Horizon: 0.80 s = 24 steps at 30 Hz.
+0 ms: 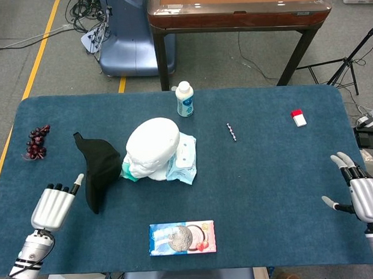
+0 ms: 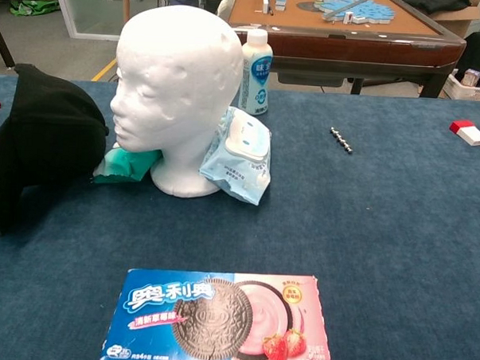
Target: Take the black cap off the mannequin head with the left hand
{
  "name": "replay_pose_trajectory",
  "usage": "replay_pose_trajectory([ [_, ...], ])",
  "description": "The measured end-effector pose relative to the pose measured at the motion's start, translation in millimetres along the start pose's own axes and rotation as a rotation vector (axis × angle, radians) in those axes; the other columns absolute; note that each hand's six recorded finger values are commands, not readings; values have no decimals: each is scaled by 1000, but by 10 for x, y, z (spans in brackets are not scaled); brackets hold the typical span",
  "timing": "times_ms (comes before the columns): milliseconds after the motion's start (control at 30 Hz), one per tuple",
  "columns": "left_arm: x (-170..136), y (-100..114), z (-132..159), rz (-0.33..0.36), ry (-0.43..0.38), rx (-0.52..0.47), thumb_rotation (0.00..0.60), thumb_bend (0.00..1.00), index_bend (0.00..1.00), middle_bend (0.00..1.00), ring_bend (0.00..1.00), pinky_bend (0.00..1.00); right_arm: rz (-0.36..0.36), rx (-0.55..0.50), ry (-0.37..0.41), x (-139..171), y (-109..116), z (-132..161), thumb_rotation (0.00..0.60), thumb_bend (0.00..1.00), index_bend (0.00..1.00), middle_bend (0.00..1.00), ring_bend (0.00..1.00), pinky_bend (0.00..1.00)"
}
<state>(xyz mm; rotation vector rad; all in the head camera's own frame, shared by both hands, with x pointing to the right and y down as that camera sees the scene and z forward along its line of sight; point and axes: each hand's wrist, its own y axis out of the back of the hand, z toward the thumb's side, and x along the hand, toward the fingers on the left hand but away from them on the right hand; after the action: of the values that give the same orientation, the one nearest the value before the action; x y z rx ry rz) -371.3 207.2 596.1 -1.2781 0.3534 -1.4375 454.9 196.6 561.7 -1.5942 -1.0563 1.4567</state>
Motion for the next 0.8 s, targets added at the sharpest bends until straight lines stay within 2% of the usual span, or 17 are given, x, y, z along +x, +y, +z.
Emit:
replay_pose_trajectory([
  [367, 49, 111, 77, 55, -28, -1, 600, 372, 118, 652, 510, 574, 1, 2, -1, 0, -3, 3, 600, 82, 87, 109, 170, 384],
  [800, 128, 81, 178, 35, -47, 29, 600, 372, 113, 652, 510, 574, 1, -2, 0, 3, 1, 1, 600, 82, 87, 110, 170, 384],
])
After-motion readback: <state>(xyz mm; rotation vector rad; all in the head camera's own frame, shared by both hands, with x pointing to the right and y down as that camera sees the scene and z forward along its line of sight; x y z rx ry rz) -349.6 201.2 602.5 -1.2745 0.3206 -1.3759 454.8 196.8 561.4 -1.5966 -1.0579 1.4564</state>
